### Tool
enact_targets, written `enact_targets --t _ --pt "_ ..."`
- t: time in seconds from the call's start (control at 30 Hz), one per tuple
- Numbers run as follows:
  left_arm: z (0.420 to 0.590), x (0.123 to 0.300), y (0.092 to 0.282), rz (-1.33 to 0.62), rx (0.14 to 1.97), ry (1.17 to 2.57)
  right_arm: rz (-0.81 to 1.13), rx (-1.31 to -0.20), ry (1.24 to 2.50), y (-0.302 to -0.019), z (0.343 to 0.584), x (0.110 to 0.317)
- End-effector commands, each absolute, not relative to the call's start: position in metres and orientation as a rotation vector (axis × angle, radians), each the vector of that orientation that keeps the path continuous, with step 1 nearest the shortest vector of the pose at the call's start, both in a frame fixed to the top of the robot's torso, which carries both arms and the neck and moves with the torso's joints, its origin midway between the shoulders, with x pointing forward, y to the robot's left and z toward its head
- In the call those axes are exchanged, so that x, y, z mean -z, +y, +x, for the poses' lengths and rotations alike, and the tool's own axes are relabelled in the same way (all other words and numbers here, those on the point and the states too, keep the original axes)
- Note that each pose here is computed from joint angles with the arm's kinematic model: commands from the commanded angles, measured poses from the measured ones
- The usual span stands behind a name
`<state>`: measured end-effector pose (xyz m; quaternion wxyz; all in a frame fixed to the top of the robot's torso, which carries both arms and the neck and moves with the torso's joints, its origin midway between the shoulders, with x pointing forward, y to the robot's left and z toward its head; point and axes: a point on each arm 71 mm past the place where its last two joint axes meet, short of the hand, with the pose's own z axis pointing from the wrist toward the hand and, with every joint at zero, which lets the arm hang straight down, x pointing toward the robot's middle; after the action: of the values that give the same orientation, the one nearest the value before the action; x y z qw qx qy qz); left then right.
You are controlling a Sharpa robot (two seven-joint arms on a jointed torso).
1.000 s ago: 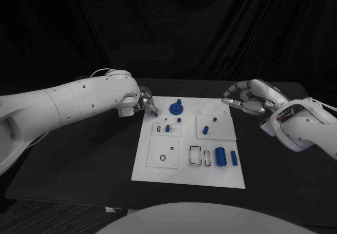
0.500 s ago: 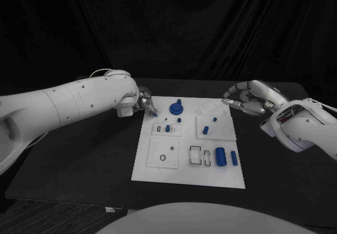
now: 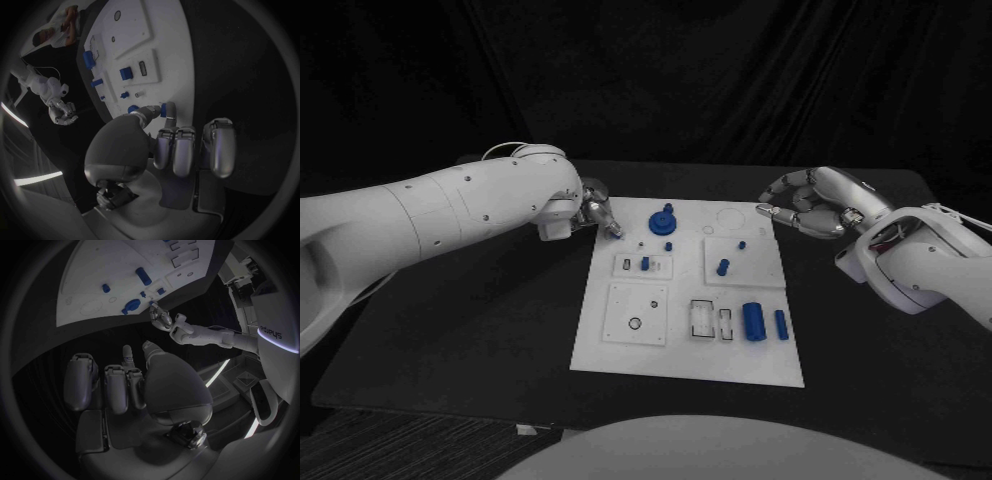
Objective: Assemble the parts on the task board
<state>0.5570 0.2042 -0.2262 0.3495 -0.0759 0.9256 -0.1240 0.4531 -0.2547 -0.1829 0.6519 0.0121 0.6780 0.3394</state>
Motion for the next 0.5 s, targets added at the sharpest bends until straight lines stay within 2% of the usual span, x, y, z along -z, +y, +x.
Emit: enact_targets --t 0.03,0.2,0.5 --pt "0.5565 0.2251 0.1997 -0.178 0.402 2.37 0.04 -0.755 1.557 -0.256 0.4531 0.1852" --pt "0.5554 0.2229 0.1978 -0.168 0.462 2.336 0.042 -0.752 1.562 -0.2562 0.4531 0.1857" --pt "0.5477 0.2206 0.2012 -0.17 0.453 2.342 0.047 -0.746 1.566 -0.2573 0.4533 0.1862"
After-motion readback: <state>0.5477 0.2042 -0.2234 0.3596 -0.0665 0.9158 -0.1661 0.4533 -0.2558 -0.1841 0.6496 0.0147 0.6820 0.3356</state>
